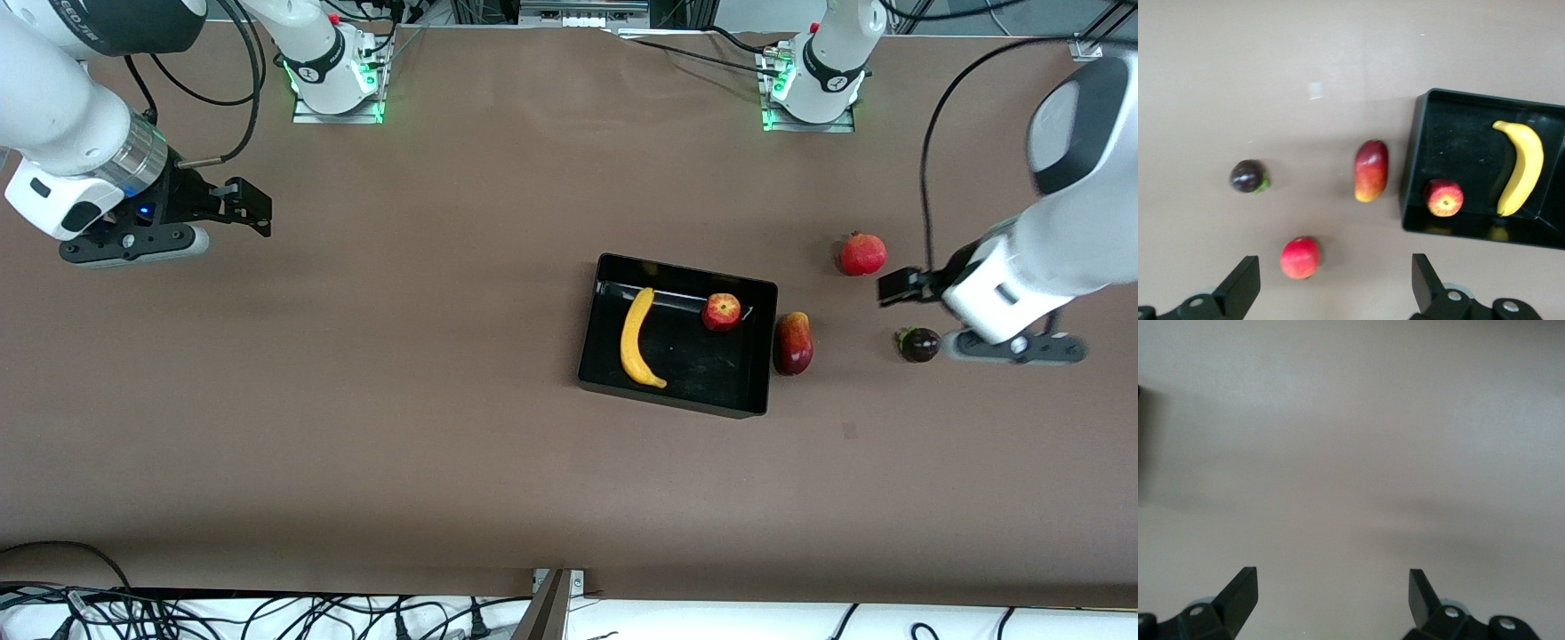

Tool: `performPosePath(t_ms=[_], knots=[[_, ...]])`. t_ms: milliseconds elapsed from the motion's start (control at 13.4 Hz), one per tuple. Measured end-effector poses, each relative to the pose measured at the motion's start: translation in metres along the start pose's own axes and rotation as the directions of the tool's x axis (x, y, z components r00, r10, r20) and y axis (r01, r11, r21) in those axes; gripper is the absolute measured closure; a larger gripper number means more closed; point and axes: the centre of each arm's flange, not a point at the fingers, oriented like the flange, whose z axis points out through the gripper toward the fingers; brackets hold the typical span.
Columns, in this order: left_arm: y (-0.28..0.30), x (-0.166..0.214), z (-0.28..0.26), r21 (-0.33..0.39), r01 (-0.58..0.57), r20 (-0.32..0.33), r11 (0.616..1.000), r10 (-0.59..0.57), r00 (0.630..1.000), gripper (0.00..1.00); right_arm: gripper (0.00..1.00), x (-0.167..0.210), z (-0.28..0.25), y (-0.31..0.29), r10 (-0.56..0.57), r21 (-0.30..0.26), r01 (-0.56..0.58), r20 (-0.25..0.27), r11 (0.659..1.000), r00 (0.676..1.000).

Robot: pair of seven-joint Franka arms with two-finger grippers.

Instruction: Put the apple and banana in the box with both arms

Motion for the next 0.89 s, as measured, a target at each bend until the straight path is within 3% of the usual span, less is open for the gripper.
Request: performPosePath(t_ms=[298, 521, 894], knots=[[-0.022, -0.049, -0.019, 0.013, 0.039, -0.107, 0.999, -0.037, 0.994, 0.00, 0.00, 0.002, -0.010, 0.002, 0.003, 0.001, -0.003, -0.023, 1.000, 1.000], [-0.024, -0.076, -0.011, 0.009, 0.040, -0.105, 0.999, -0.039, 0.994, 0.00, 0.00, 0.002, -0.013, 0.010, 0.018, 0.001, -0.018, -0.030, 1.000, 0.999], [-0.023, -0.079, -0.002, -0.006, 0.042, -0.088, 0.999, -0.042, 0.995, 0.00, 0.00, 0.005, -0.028, 0.012, 0.021, 0.002, -0.021, -0.064, 1.000, 0.998]])
